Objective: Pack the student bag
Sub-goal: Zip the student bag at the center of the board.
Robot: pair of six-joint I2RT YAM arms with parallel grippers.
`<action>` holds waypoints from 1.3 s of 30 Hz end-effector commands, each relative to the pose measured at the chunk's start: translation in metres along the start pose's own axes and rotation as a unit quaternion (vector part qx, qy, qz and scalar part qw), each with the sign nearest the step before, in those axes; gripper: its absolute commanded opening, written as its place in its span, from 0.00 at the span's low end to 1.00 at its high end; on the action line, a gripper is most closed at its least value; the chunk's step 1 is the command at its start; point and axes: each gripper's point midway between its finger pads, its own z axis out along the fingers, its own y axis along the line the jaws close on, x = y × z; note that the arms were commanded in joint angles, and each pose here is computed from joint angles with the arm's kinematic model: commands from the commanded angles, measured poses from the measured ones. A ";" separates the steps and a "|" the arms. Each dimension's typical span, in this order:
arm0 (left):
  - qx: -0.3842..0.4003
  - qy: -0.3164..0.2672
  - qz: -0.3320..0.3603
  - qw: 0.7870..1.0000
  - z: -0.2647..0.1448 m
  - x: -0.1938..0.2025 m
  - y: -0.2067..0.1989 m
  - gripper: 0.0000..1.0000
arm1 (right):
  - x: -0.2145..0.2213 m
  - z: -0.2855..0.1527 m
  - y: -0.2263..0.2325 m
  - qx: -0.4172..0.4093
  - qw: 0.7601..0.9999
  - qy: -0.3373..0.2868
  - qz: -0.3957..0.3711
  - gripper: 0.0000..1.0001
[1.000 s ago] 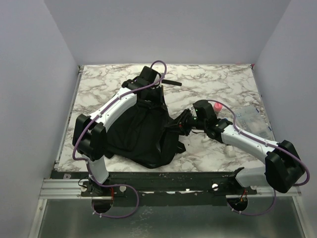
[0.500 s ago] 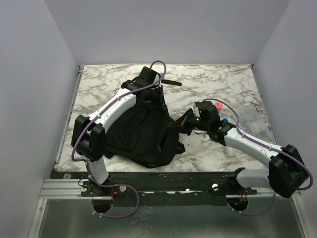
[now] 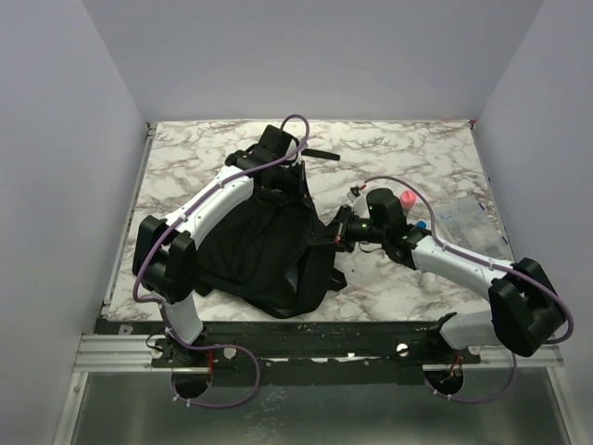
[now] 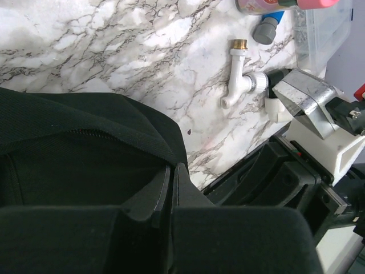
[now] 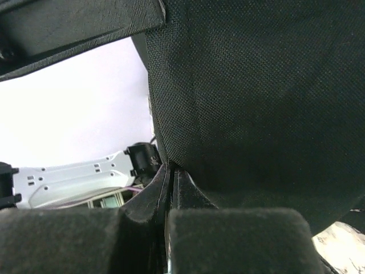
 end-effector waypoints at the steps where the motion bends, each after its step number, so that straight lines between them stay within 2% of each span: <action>1: 0.076 -0.020 0.020 0.997 -0.025 -0.005 -0.040 0.00 | 0.006 0.000 0.010 -0.034 0.997 0.033 -0.065 0.02; 5: 0.077 -0.016 0.020 0.997 -0.024 -0.003 -0.039 0.00 | 0.011 -0.002 0.012 -0.041 0.994 0.050 -0.085 0.13; 6: 0.078 -0.016 0.020 0.997 -0.025 -0.003 -0.039 0.00 | 0.011 -0.003 0.011 -0.042 0.994 0.053 -0.087 0.13; 8: 0.077 -0.016 0.020 0.997 -0.025 -0.002 -0.039 0.00 | 0.012 -0.003 0.009 -0.043 0.993 0.058 -0.089 0.03; 9: 0.077 -0.014 0.019 0.997 -0.024 -0.002 -0.038 0.00 | 0.012 -0.003 0.010 -0.045 0.993 0.061 -0.090 0.02; 17: 0.078 -0.016 0.021 0.997 -0.025 -0.003 -0.039 0.00 | 0.020 -0.004 0.008 -0.054 0.990 0.085 -0.103 0.15; 22: 0.080 -0.013 0.019 0.997 -0.024 -0.002 -0.039 0.00 | 0.024 -0.005 0.007 -0.060 0.987 0.095 -0.115 0.16; 25: 0.078 -0.012 0.017 0.997 -0.023 -0.001 -0.038 0.00 | 0.024 -0.006 0.007 -0.063 0.986 0.096 -0.124 0.13; 30: 0.076 -0.014 0.020 0.997 -0.024 -0.001 -0.037 0.00 | 0.024 -0.006 0.005 -0.056 0.986 0.094 -0.128 0.01; 34: 0.061 -0.030 0.013 0.998 -0.024 -0.009 -0.034 0.00 | 0.026 -0.006 -0.004 -0.045 0.985 0.094 -0.135 0.00; 39: -0.012 -0.095 -0.033 0.995 -0.023 -0.043 -0.007 0.00 | 0.023 -0.013 -0.022 0.011 0.982 0.064 -0.179 0.00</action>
